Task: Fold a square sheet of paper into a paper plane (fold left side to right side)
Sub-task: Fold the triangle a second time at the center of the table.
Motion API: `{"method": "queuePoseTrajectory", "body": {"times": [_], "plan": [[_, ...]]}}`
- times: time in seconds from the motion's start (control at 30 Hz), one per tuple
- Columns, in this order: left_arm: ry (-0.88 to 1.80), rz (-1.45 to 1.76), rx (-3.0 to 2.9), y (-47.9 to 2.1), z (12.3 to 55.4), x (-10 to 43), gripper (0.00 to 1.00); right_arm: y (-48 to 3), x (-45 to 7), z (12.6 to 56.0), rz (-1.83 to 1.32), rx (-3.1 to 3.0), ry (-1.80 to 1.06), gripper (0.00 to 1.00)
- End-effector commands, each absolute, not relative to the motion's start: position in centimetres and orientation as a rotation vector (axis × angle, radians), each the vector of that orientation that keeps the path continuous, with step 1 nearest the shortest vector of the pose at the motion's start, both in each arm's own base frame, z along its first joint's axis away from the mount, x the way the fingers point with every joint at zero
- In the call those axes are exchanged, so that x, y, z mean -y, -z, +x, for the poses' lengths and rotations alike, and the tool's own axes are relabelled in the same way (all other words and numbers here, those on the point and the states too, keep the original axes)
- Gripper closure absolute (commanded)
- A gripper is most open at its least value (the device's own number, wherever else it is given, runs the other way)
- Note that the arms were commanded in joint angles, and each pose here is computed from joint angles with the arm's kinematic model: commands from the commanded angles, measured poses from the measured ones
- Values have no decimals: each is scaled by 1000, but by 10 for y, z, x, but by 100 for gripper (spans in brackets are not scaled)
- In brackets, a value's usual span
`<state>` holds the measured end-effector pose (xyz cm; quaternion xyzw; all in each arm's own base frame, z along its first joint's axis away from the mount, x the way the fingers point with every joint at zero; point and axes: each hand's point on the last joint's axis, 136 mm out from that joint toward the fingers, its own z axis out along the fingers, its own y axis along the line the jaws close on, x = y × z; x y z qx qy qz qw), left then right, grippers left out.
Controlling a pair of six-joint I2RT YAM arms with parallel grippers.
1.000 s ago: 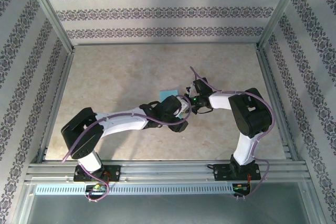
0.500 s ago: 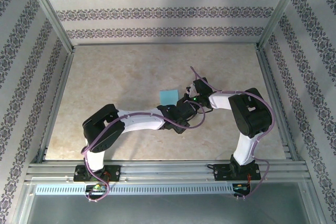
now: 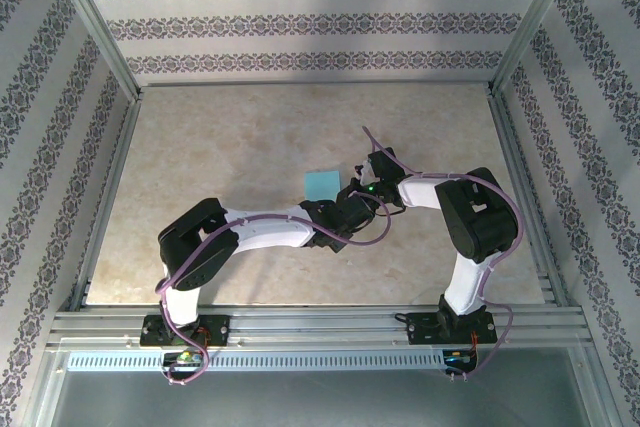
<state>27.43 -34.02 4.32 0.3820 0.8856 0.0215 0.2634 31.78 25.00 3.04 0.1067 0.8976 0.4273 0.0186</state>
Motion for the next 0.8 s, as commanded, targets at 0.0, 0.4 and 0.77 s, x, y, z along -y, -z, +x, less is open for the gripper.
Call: {"method": "queuePoseTrajectory", "body": {"times": [0.0,0.4,0.77], "plan": [[-43,1039,-2383,-58,270,342,78,-38,-247,324,335,-2753,-1325,98],[67,957,-2401,-66,268,345,96,-64,-241,352,318,-2635,-1332,79],[315,801,-2486,-70,271,345,99,-92,-189,365,373,-2497,-1246,65]]}}
